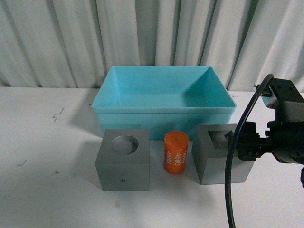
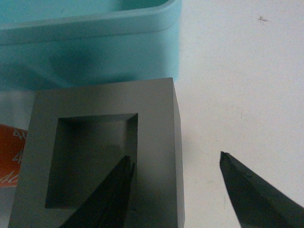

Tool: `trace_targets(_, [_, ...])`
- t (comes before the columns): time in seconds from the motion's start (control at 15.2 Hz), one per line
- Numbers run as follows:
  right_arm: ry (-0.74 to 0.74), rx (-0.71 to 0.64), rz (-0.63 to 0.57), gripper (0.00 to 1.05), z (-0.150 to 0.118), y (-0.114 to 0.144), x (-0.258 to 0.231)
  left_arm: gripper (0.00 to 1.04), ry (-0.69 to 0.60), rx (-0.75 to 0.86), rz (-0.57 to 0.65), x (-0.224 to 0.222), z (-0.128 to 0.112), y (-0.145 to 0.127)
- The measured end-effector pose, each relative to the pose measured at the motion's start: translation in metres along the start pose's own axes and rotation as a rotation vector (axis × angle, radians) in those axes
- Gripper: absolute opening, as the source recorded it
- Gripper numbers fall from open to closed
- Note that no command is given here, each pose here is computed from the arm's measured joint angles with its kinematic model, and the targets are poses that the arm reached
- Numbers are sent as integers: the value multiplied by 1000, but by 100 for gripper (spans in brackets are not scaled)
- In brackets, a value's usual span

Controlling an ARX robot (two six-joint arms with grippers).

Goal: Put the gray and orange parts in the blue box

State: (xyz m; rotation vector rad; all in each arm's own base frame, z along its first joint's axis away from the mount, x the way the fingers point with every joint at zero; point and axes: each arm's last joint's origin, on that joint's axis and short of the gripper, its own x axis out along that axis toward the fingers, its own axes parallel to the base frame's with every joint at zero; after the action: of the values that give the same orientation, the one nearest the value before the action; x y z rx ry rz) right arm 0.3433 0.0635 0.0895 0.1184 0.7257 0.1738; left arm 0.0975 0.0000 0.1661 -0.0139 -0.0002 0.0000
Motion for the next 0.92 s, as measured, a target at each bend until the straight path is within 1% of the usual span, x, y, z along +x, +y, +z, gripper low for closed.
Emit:
trace_targets(0.13, [-1,-1,2,40,0,0,0,98,0,0,0,0,0,0])
trace_targets(0.2, [-1,-2,4,37,0,1,0,98,0,0,0,0,0,0])
trace_targets(0.46, [-4,-5,7,28,0,2,0,98,0,0,0,0,0,0])
trace_targets(0.53, [-7,-7,5,22,0,2,0,98,0,0,0,0,0,0])
trace_targets(0.59, [-15,-3,1,19,0,2,0,98,0,0,0,0,0,0])
trace_targets(0.72, [-30,4,-16,18,-5,1,-7,98,0,0,0,0,0,0])
trace_targets(0.86, [-27,5,-47,18,-12,0,-28,98,0,0,0,0,0,0])
trace_targets(0.92, [-51,3,-52,18,-5,-1,-40,98,0,0,0,0,0,0])
